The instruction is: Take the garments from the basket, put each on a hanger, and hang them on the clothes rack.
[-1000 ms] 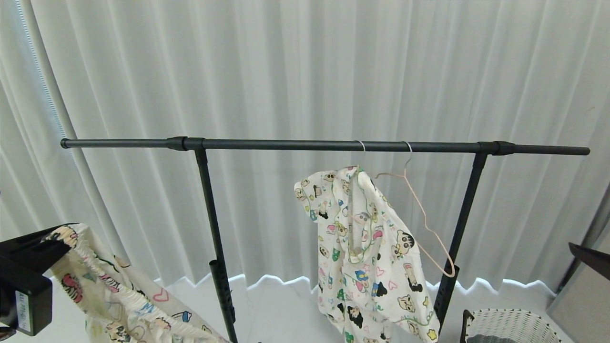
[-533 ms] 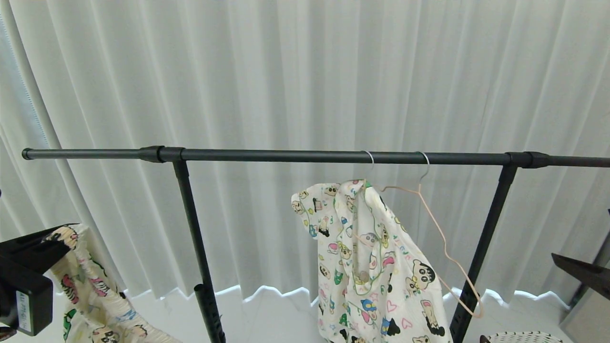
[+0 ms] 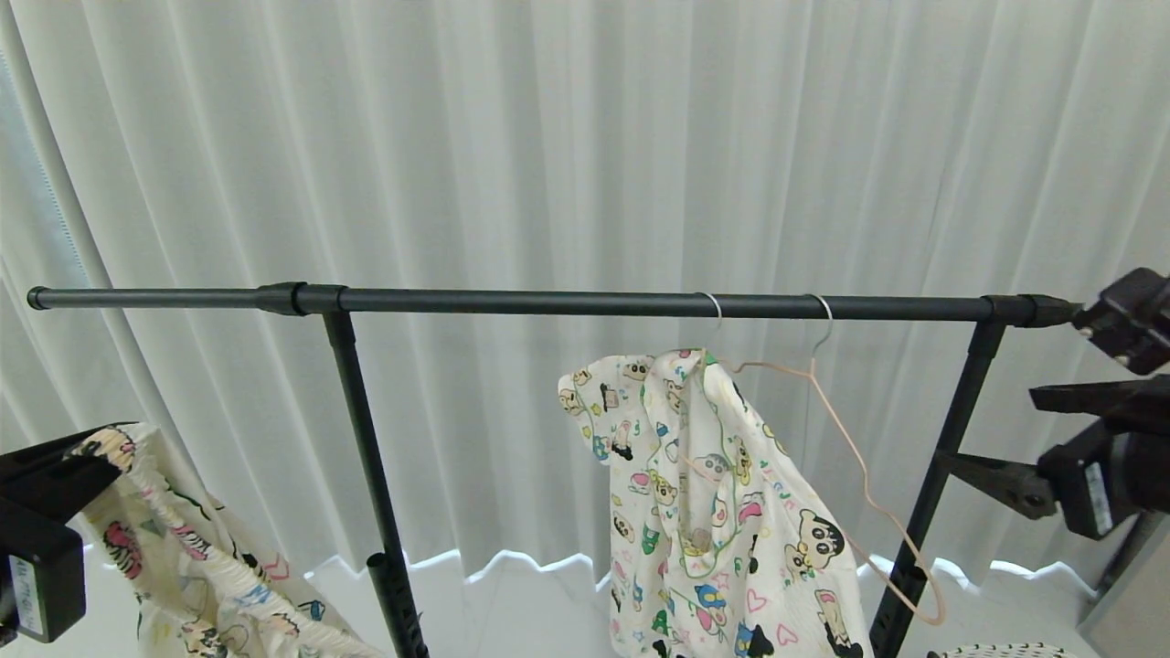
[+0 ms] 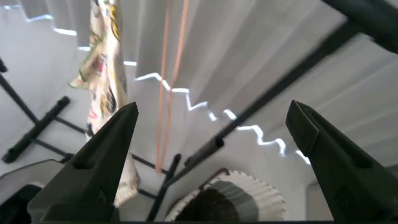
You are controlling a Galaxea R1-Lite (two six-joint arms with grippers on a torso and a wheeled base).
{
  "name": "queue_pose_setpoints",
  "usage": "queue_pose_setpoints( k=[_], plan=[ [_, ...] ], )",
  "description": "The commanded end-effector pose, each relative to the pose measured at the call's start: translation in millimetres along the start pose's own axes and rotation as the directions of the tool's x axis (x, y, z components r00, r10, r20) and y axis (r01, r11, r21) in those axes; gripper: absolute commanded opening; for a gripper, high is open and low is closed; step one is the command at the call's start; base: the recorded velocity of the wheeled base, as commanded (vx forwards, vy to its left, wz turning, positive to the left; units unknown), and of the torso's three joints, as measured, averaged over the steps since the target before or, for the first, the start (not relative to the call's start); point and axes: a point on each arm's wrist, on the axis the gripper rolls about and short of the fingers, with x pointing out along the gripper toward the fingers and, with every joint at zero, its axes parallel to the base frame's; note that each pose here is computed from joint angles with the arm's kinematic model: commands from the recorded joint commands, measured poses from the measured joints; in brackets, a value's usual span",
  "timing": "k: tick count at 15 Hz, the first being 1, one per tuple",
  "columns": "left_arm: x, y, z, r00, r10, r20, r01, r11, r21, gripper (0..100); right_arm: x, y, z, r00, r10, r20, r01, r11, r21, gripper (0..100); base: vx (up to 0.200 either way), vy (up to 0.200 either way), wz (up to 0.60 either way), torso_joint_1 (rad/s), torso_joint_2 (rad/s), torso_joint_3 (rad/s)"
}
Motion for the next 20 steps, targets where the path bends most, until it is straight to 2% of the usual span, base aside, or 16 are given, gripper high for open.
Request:
queue_pose_setpoints(
  k=[1,3,6,7,9,11,19,20],
  plan=[
    [-6.0,3.2,0.2,1.000,0.009,0.024,-0.009,1.000,0.001,0,64.8,4.8,-3.6,0.996,0.028,-0.087,-0.027,1.000,0.013,100,0.000,0.000,0.00,0.000,0.00,0.000],
    [-14.0,6.5,-2.7,0.999,0.018,0.050,-0.020,0.999,0.044,0,101.3,8.3,-8.6,0.993,0.028,-0.111,-0.025,0.999,0.031,100,0.000,0.000,0.00,0.000,0.00,0.000],
    [-15.9,8.4,0.1,0.998,0.023,0.063,-0.025,0.999,0.044,0,133.8,9.6,-21.0,0.985,0.022,-0.172,-0.007,0.996,0.088,100,0.000,0.000,0.00,0.000,0.00,0.000],
    [-15.9,8.4,0.1,0.998,0.023,0.063,-0.025,0.999,0.044,0,134.6,9.8,-21.6,0.984,0.022,-0.175,-0.006,0.996,0.092,100,0.000,0.000,0.00,0.000,0.00,0.000],
    [-15.2,8.0,0.2,0.998,0.022,0.060,-0.025,0.999,0.047,0,147.4,11.5,-29.6,0.975,0.026,-0.219,0.013,0.984,0.177,100,0.000,0.000,0.00,0.000,0.00,0.000],
    [-14.1,7.5,0.4,0.998,0.020,0.056,-0.023,0.999,0.049,0,152.8,12.8,-33.7,0.971,0.029,-0.239,0.026,0.974,0.226,100,0.000,0.000,0.00,0.000,0.00,0.000],
    [-9.4,5.5,1.6,0.999,0.015,0.042,-0.017,0.998,0.057,0,160.2,7.0,-41.0,0.962,0.018,-0.271,0.054,0.966,0.254,100,0.000,0.000,0.00,0.000,0.00,0.000],
    [-9.4,5.5,1.6,0.999,0.015,0.042,-0.017,0.998,0.057,0,160.5,7.1,-41.3,0.962,0.018,-0.273,0.054,0.965,0.255,0,0.000,0.000,0.00,0.000,0.00,0.000]
  ],
)
